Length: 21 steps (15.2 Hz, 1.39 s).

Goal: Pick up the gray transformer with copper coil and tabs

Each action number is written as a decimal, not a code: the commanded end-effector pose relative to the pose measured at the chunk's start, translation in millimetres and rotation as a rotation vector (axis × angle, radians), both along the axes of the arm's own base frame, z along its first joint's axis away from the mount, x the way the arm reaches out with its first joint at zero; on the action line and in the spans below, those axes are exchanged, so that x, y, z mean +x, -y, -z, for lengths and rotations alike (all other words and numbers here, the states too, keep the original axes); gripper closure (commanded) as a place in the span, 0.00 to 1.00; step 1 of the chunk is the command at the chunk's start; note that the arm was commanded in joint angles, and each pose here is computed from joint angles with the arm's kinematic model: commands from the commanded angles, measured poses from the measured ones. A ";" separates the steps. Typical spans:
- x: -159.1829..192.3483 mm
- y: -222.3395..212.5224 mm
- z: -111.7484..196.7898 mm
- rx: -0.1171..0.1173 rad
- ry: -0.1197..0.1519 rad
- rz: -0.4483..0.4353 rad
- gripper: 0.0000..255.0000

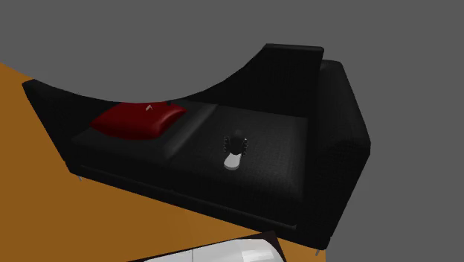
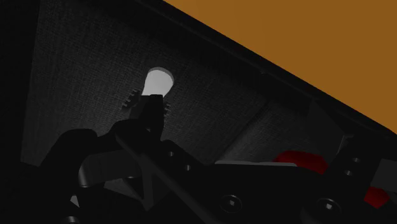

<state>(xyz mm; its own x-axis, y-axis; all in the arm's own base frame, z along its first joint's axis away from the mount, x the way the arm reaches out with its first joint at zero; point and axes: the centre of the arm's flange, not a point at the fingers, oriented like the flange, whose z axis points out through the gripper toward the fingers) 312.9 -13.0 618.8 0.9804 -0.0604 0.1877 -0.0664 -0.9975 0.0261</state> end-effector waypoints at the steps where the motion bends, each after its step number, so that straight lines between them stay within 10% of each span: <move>1: 0.0 0.0 0.0 0.000 0.000 0.000 0.00; 21: 177.6 129.9 157.8 0.071 -0.017 -0.030 0.00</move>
